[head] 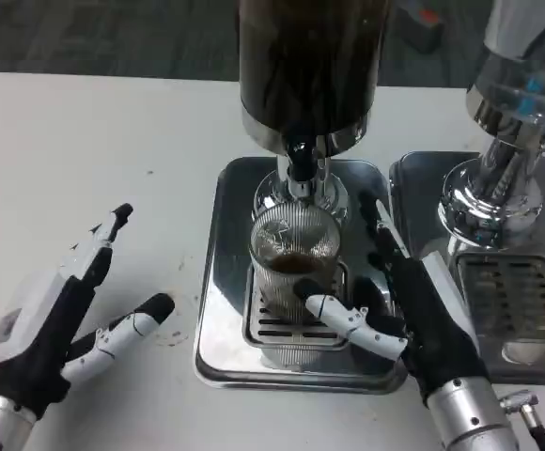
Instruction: Grasp the cup under the faucet to collect the drink, then remove the cup.
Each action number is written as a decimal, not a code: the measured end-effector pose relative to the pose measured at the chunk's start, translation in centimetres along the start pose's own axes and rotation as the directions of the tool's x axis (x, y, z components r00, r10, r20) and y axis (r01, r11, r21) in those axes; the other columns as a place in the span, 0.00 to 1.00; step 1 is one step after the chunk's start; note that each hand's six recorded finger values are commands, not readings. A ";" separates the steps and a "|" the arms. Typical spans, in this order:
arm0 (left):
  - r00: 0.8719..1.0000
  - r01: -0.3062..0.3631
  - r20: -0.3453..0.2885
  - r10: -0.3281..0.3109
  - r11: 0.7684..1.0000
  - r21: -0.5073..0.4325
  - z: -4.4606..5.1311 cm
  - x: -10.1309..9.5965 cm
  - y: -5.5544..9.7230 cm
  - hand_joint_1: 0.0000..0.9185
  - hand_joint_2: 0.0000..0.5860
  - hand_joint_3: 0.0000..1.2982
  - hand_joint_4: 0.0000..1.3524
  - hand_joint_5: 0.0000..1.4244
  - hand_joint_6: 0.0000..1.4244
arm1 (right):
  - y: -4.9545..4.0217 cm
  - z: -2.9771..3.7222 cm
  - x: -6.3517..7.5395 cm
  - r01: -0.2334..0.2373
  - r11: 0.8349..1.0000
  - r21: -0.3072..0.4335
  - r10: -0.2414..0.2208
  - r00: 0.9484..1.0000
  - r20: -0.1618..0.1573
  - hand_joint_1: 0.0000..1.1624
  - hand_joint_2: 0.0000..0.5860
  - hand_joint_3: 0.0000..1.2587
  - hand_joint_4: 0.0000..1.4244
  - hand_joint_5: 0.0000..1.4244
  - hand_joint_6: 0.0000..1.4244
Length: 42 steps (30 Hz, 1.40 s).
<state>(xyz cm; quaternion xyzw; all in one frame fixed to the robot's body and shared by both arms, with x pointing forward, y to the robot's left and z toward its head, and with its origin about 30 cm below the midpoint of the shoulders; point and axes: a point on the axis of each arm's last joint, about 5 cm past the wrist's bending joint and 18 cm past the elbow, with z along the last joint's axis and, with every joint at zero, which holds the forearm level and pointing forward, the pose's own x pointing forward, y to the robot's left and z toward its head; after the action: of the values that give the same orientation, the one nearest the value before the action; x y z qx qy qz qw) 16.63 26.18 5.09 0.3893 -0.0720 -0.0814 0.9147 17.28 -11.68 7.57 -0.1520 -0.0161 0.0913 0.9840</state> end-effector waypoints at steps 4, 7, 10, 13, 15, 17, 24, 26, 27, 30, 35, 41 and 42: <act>1.000 0.006 0.000 -0.006 1.000 0.004 -0.02 0.0 0.1 0.00 0.24 0.00 0.00 0.00 0.00 | 0.25 0.01 0.1 -0.018 1.000 -0.007 0.018 1.000 0.001 0.62 0.31 0.00 0.00 0.00 0.03; 1.000 0.004 -0.001 -0.004 1.000 0.012 -0.07 -0.1 0.3 0.00 0.25 0.00 0.00 0.00 0.00 | 0.41 0.13 0.2 -0.035 0.999 -0.017 0.035 0.999 0.007 0.62 0.31 0.00 0.00 0.00 0.02; 1.000 0.003 -0.006 -0.003 1.000 0.016 -0.13 -0.1 0.5 0.00 0.25 0.00 0.00 0.00 0.00 | 0.48 0.17 0.4 -0.044 0.999 -0.022 0.045 0.999 0.008 0.63 0.31 0.00 0.00 0.00 0.02; 1.000 -0.002 -0.011 0.002 1.000 0.011 -0.15 -0.1 0.5 0.00 0.25 0.00 0.00 0.00 0.00 | 0.53 0.12 0.6 -0.052 0.998 -0.026 0.052 0.999 0.005 0.63 0.31 0.00 0.00 0.00 0.02; 1.000 -0.010 -0.015 0.010 1.000 0.003 -0.16 -0.1 0.5 0.00 0.26 0.00 0.00 0.00 0.00 | 0.59 0.00 0.8 -0.059 0.998 -0.028 0.059 0.998 -0.003 0.65 0.31 0.00 0.00 0.00 0.02; 1.000 -0.016 -0.016 0.016 1.000 -0.003 -0.16 -0.1 0.5 0.00 0.26 0.00 0.00 0.00 0.00 | 0.63 -0.05 1.0 -0.061 0.998 -0.023 0.061 0.998 -0.007 0.66 0.30 0.00 0.00 0.00 0.02; 1.000 -0.018 -0.016 0.018 1.000 -0.003 -0.18 -0.1 0.7 0.00 0.26 0.00 0.00 0.00 0.00 | 0.78 -0.32 1.4 -0.070 0.998 -0.001 0.070 0.997 -0.025 0.68 0.30 0.00 0.00 0.00 0.03; 1.000 -0.018 -0.017 0.018 1.000 -0.001 -0.20 -0.1 0.7 0.00 0.26 0.00 0.00 0.00 0.00 | 0.80 -0.33 1.6 -0.072 0.997 -0.001 0.072 0.997 -0.026 0.68 0.30 0.00 0.00 0.00 0.03; 1.000 -0.017 -0.017 0.017 1.000 0.000 -0.21 -0.1 0.8 0.00 0.26 0.00 0.00 0.00 0.00 | 0.84 -0.33 1.7 -0.074 0.997 0.000 0.074 0.997 -0.026 0.68 0.30 0.00 0.00 0.00 0.04; 1.000 -0.016 -0.018 0.016 1.000 0.004 -0.24 -0.1 0.9 0.00 0.28 0.00 0.00 0.00 0.00 | 0.94 -0.31 1.8 -0.076 0.997 0.007 0.076 0.997 -0.025 0.68 0.30 0.00 0.00 0.00 0.04; 1.000 -0.013 -0.018 0.013 1.000 0.002 -0.24 -0.1 0.9 0.00 0.29 0.00 0.00 0.00 0.00 | 1.14 -0.25 2.0 -0.077 0.997 0.018 0.077 0.997 -0.024 0.72 0.30 0.00 0.00 0.00 0.08; 1.000 -0.005 -0.027 0.005 1.000 0.001 -0.28 -0.5 0.7 0.00 0.29 0.00 0.00 0.00 0.00 | 1.48 -0.29 2.3 -0.068 0.997 0.046 0.070 0.997 -0.024 0.75 0.31 0.00 0.00 0.01 0.13; 0.999 -0.002 -0.033 0.002 1.000 0.000 -0.32 -0.7 0.7 0.00 0.29 0.00 0.00 0.00 0.00 | 1.47 -0.26 2.4 -0.064 0.997 0.044 0.065 0.998 -0.022 0.75 0.31 0.00 0.00 0.01 0.13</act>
<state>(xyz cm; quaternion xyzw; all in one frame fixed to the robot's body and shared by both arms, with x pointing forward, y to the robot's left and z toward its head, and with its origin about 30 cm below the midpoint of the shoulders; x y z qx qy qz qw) 16.09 27.00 5.30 0.3905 -0.0575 -0.0740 0.9158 19.36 -9.94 6.90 -0.1323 0.0024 0.1214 0.9837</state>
